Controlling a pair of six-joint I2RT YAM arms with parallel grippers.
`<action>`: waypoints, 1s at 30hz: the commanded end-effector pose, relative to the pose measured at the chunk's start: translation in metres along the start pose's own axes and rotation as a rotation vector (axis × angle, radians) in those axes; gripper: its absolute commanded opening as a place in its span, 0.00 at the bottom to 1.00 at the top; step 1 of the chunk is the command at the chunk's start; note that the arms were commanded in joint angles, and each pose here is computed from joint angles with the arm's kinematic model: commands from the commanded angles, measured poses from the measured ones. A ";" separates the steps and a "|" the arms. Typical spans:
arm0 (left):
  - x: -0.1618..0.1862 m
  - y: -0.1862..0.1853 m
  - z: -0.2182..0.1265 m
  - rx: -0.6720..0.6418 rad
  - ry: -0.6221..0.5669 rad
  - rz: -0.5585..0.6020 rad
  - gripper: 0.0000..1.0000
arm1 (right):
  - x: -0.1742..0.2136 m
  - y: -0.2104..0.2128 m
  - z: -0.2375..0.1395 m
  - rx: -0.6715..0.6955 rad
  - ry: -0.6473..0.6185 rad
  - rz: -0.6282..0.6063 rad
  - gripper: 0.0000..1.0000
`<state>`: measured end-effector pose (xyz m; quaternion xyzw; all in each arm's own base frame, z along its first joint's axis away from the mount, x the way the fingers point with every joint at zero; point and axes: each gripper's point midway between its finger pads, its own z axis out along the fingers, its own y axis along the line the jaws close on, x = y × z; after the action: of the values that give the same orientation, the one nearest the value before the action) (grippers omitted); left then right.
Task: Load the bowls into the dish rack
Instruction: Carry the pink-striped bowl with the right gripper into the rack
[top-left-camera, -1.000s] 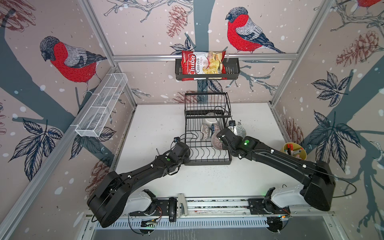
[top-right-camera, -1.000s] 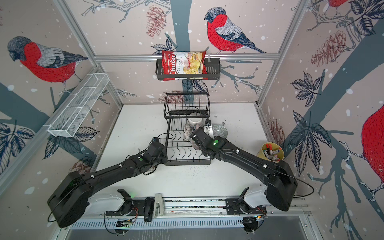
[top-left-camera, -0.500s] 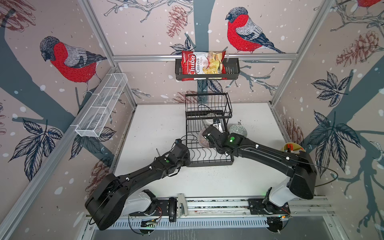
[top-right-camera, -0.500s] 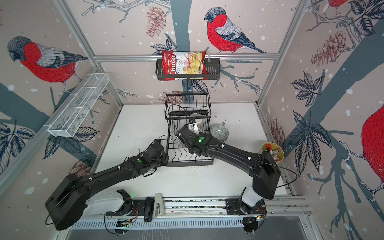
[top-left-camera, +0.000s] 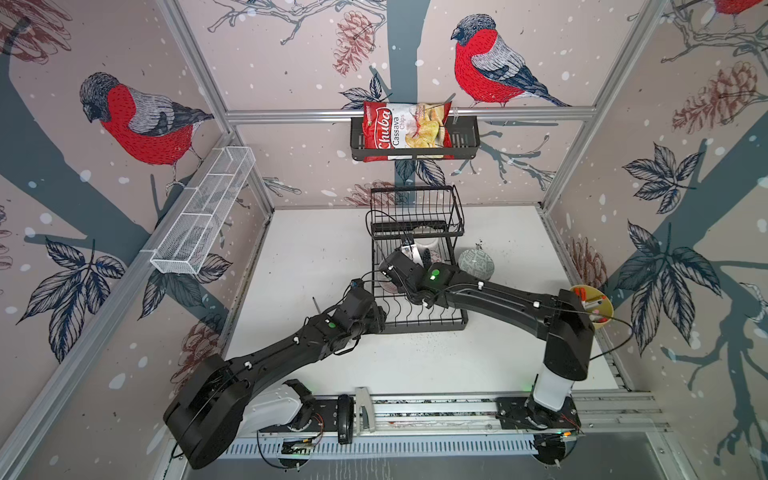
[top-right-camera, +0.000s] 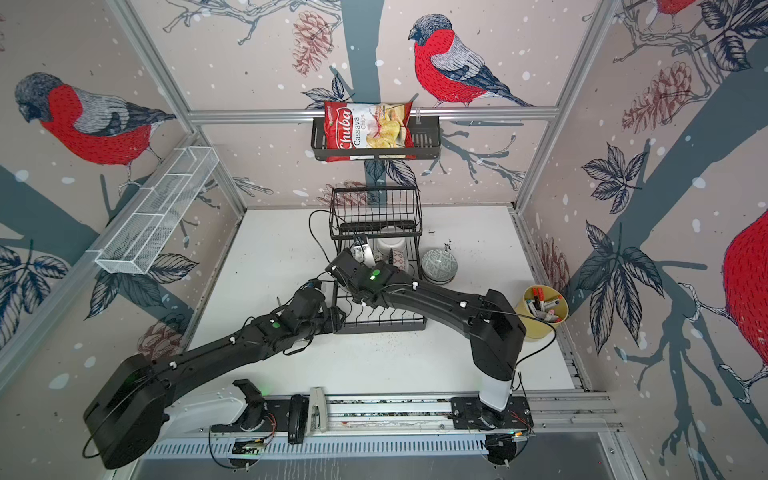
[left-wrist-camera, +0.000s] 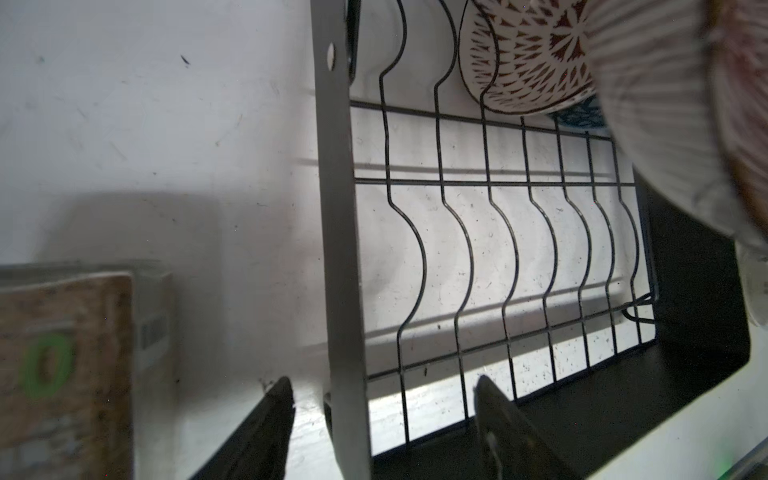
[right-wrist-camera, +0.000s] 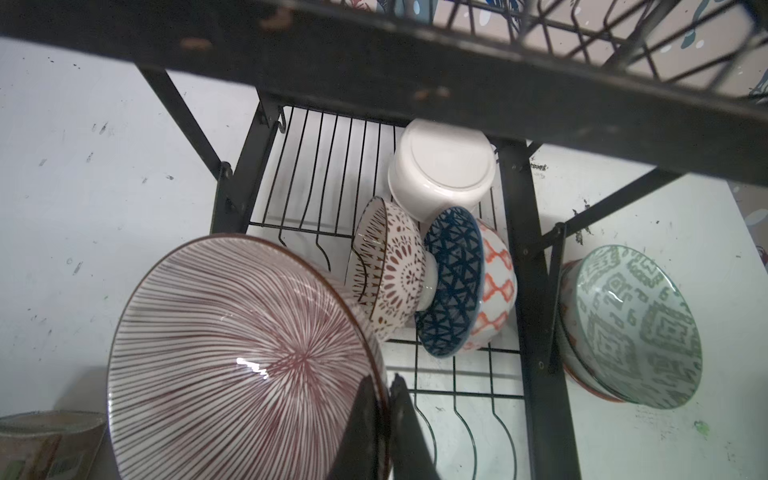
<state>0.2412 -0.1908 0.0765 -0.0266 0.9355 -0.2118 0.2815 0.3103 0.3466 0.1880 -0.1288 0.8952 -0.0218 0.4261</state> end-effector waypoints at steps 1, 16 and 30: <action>-0.007 0.008 -0.007 -0.036 -0.043 -0.006 0.77 | -0.014 0.001 0.003 0.048 -0.054 0.006 0.00; -0.027 0.031 -0.050 0.009 -0.230 -0.093 0.93 | -0.021 0.011 0.030 0.175 -0.063 -0.076 0.00; -0.042 0.029 -0.077 0.083 -0.319 -0.123 0.96 | -0.017 0.008 0.057 0.307 -0.058 -0.199 0.00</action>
<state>0.2366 -0.1292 0.1405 -0.1057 0.8686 -0.2586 0.4092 0.3581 0.3693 0.1675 -0.1313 0.8594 -0.1599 0.4676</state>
